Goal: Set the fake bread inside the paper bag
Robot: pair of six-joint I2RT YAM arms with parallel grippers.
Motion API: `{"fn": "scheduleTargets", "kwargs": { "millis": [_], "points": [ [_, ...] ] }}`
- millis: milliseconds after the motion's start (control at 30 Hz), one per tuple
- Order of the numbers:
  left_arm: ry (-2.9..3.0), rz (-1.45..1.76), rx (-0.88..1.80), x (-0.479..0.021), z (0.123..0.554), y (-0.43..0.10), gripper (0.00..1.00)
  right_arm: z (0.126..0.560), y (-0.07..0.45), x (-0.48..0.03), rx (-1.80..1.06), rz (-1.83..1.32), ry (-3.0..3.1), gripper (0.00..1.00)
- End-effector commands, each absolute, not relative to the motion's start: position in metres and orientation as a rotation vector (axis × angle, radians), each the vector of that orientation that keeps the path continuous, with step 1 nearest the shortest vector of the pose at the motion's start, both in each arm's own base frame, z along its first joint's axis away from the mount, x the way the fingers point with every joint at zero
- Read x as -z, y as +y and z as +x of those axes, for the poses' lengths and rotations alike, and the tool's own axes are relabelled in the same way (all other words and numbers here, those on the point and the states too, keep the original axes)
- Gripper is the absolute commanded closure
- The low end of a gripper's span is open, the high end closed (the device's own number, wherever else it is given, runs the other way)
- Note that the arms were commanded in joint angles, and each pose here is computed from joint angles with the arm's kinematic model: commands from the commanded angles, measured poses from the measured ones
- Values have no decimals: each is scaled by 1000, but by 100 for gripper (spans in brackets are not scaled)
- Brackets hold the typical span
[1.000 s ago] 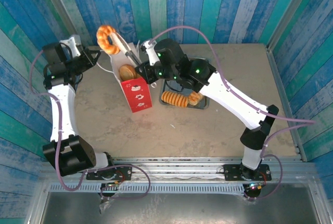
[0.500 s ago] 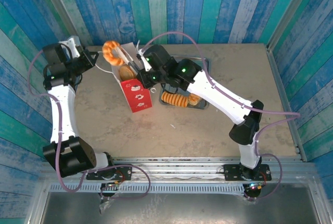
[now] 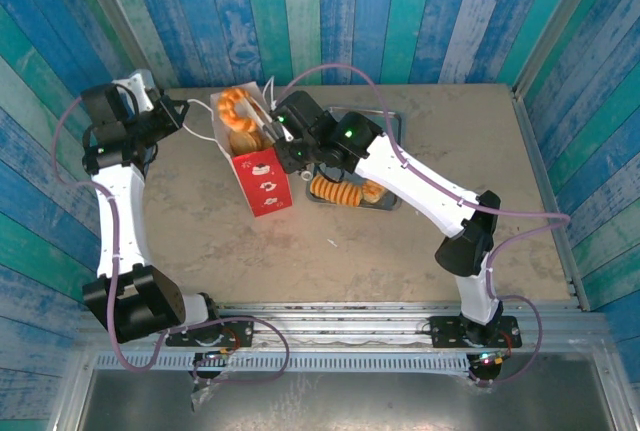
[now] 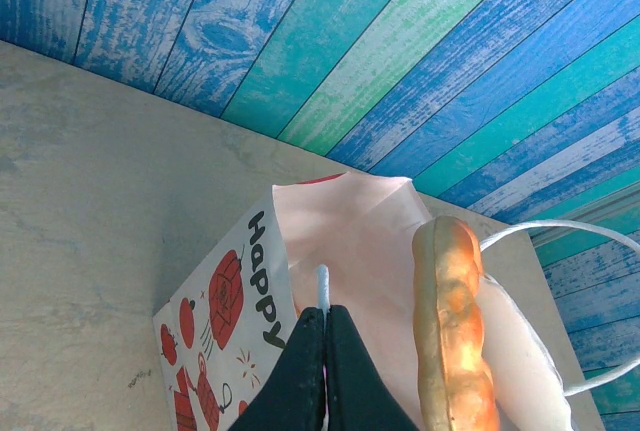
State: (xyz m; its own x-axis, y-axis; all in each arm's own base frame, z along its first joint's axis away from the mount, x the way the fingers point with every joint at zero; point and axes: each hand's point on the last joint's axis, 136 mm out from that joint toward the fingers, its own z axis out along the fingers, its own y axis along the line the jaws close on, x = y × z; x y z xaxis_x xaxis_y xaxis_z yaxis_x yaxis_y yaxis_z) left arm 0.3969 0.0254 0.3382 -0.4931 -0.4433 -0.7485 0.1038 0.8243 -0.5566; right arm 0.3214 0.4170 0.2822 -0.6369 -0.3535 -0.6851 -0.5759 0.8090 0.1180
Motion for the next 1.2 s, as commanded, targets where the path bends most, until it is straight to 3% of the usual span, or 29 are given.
{"fn": "scheduleTargets", "kwargs": {
  "millis": [0,400,733,1000,1167],
  "points": [
    [1944,-216,640,-356,387,23,100,331,413,-288,-391,-662,2295,85],
    [1943,-212,644,-356,387,22,100,329,414,-293,-411,-674,2287,66],
    [1939,-208,670,-356,387,19,100,329,417,-305,-435,-673,2259,62],
    [1934,-195,717,-354,389,15,85,321,417,-346,-533,-680,2168,62],
    [1917,-189,746,-359,389,12,62,308,412,-387,-633,-680,2078,62]
  ]
}}
